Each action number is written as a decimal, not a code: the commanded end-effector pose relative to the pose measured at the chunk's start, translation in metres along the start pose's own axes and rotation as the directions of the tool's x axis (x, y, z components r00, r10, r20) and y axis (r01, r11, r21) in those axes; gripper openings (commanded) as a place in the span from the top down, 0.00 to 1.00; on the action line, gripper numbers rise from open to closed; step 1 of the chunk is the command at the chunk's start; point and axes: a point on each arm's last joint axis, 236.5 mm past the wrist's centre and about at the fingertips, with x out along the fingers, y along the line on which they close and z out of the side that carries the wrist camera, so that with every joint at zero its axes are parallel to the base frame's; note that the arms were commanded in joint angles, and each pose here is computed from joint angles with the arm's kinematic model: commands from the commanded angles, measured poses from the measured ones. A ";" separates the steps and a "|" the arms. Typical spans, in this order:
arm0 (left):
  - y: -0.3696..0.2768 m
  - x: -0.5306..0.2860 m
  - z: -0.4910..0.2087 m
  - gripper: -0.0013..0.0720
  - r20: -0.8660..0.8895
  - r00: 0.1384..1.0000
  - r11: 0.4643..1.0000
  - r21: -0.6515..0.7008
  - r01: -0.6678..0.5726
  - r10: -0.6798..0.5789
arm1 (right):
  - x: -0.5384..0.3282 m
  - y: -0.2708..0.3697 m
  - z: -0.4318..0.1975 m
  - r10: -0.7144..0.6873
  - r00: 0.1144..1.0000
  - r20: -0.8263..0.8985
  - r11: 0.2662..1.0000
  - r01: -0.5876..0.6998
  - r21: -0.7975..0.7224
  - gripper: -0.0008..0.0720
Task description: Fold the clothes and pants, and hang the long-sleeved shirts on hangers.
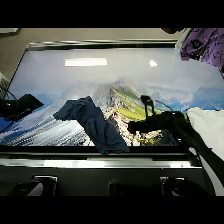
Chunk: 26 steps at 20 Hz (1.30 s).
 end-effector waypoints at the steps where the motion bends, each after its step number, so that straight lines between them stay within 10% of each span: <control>1: 0.009 0.004 -0.002 0.14 -0.028 0.999 1.000 -0.013 -0.021 0.020 | 0.043 0.014 -0.034 0.151 0.982 -0.116 0.981 -0.135 0.137 0.36; 6: 0.015 0.013 -0.002 0.14 -0.053 0.998 0.999 0.001 -0.034 0.034 | 0.068 0.033 -0.046 0.288 0.939 -0.186 0.945 -0.246 0.216 0.41; 10: 0.049 0.042 -0.017 0.14 -0.136 0.990 0.998 -0.046 -0.046 0.040 | 0.067 0.036 -0.052 0.299 0.930 -0.213 0.945 -0.258 0.202 0.95; 26: 0.077 0.197 -0.020 0.16 -0.168 0.965 0.946 -0.288 0.149 -0.203 | 0.014 0.041 -0.042 0.221 0.963 -0.152 0.968 -0.198 0.154 0.95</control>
